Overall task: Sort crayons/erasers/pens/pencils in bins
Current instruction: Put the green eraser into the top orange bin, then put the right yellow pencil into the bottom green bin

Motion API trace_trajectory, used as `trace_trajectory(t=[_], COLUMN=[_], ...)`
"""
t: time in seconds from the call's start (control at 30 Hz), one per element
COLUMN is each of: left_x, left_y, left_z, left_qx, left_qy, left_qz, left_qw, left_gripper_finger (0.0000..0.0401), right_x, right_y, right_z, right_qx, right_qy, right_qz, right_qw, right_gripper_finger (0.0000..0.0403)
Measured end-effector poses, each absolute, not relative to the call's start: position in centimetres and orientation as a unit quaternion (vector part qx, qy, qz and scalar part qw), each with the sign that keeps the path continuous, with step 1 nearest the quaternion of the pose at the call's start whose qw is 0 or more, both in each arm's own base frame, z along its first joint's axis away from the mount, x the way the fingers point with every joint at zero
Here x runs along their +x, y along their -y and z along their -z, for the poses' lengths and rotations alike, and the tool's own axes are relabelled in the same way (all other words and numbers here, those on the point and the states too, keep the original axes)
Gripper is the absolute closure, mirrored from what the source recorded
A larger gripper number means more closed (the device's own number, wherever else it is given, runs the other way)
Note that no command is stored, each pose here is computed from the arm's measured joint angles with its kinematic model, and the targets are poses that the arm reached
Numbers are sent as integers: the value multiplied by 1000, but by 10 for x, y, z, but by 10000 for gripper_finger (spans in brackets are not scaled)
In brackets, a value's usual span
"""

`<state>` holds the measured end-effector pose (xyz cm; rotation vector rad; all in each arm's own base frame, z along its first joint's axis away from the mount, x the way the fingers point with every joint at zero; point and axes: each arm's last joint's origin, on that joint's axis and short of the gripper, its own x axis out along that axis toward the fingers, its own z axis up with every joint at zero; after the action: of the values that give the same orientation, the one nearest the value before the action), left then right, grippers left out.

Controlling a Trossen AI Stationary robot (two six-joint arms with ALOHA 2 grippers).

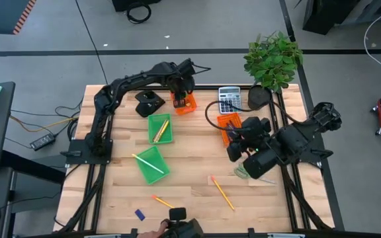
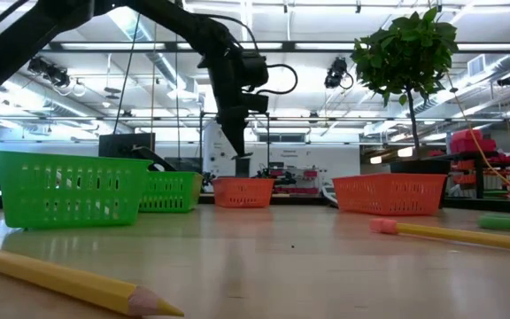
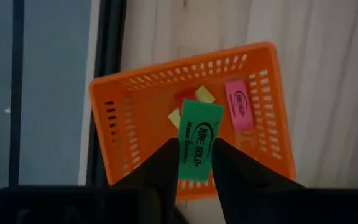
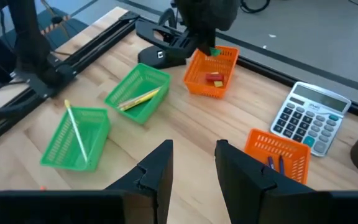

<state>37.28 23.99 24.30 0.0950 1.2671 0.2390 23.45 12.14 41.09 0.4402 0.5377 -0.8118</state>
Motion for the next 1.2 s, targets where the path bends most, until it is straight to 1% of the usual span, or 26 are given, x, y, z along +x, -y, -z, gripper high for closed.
trace_trajectory(t=[0.1, 0.27, 0.37, 0.43, 0.5, 0.6, 0.67, 0.83, 0.93, 1.03, 1.2], left_x=[374, 373, 371, 370, 372, 385, 396, 421, 433, 448, 474], left_y=[-241, -241, -238, -232, -222, -195, -171, -94, -46, -4, 44], left_z=[-242, -240, -239, -238, -237, -237, -238, -239, -240, -244, -255], left_qx=[33, 25, 0, -33, -72, -95, -82, 1, 67, 113, 159], left_qy=[-584, -590, -599, -605, -604, -597, -591, -573, -547, -494, -372], left_qz=[-121, -120, -121, -102, -78, -21, 31, 167, 229, 252, 228], left_qw=[802, 798, 791, 789, 790, 796, 802, 803, 802, 825, 886], left_gripper_finger=[274, 201, 164, 149, 143, 149, 160, 194, 213, 229, 238], right_x=[237, 238, 238, 237, 237, 237, 235, 224, 212, 197, 172], right_y=[-120, -120, -120, -121, -122, -124, -126, -143, -161, -180, -207], right_z=[-411, -411, -411, -411, -410, -408, -408, -414, -421, -422, -419], right_qx=[215, 205, 207, 210, 214, 228, 240, 299, 334, 359, 396], right_qy=[-255, -261, -268, -280, -299, -329, -351, -399, -401, -398, -384], right_qz=[387, 380, 376, 370, 360, 344, 329, 267, 230, 209, 198], right_qw=[860, 864, 862, 861, 858, 849, 843, 825, 822, 818, 811], right_gripper_finger=[276, 276, 276, 276, 276, 276, 276, 276, 276, 276, 276])
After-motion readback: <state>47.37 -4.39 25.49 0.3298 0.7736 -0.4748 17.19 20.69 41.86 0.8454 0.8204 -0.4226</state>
